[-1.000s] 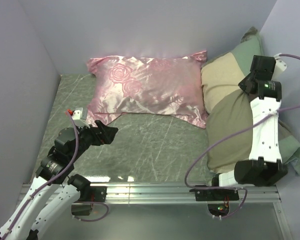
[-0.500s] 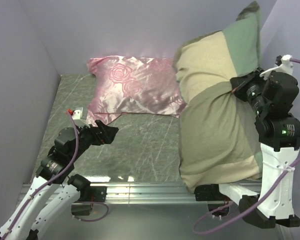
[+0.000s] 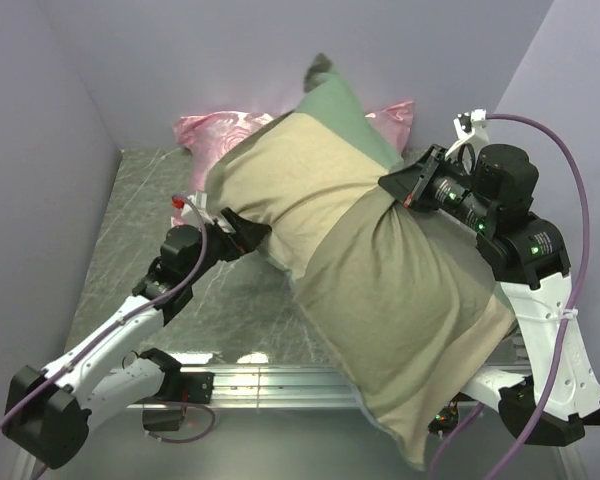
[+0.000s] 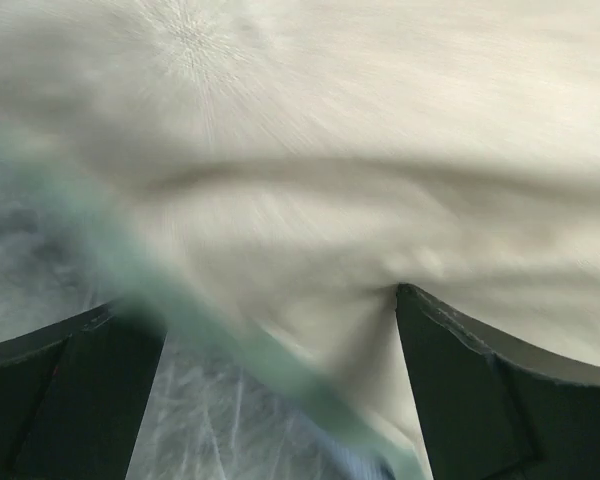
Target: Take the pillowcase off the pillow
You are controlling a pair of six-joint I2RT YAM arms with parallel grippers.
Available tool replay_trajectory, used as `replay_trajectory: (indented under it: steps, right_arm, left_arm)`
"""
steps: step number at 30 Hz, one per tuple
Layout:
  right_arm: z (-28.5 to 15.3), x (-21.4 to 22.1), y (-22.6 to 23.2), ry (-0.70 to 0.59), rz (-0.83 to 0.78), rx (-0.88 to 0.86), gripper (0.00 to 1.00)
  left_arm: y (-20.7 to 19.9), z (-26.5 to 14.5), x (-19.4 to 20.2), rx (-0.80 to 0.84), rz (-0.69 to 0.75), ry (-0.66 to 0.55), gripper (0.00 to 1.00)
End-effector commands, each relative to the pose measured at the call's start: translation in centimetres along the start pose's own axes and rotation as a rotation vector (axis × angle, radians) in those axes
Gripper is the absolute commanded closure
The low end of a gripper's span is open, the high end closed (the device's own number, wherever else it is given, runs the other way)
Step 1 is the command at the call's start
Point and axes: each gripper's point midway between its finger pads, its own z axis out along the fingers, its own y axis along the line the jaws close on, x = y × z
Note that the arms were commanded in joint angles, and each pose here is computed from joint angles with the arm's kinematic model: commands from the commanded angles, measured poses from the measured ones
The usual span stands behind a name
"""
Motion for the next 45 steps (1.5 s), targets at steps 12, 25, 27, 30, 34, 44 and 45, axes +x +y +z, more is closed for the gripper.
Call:
replay_trajectory:
  steps: [12, 25, 27, 30, 34, 44, 45]
  right_arm:
    - [-3.1, -5.9, 7.1, -0.216, -0.046, -0.255, 1.00]
    - [9.3, -1.3, -1.0, -0.020, -0.131, 0.069, 1.00]
    - [10.9, 1.3, -0.3, 0.056, -0.181, 0.061, 1.00]
    - [13.4, 5.9, 1.5, 0.170, -0.259, 0.024, 1.00]
    - [15.1, 11.8, 4.3, 0.303, -0.312, -0.120, 1.00]
    - [14.3, 14.7, 4.5, 0.369, -0.414, -0.100, 0.59]
    - [14.2, 13.9, 4.4, 0.334, -0.406, -0.078, 0.44]
  left_arm:
    - [-6.8, -1.2, -4.1, 0.301, -0.067, -0.170, 0.99]
    - [-16.2, -13.9, -7.3, 0.475, 0.099, -0.170, 0.99]
    - [-19.0, -15.6, -9.2, 0.520, 0.142, -0.177, 0.99]
    - [-21.3, -15.5, -11.4, 0.520, 0.171, -0.198, 0.99]
    - [-21.2, -11.7, -13.7, 0.367, 0.157, -0.219, 0.99]
    - [-16.3, -2.0, -14.6, 0.020, 0.088, -0.242, 1.00]
    - [-15.9, -2.1, -14.6, 0.005, 0.083, -0.248, 0.99]
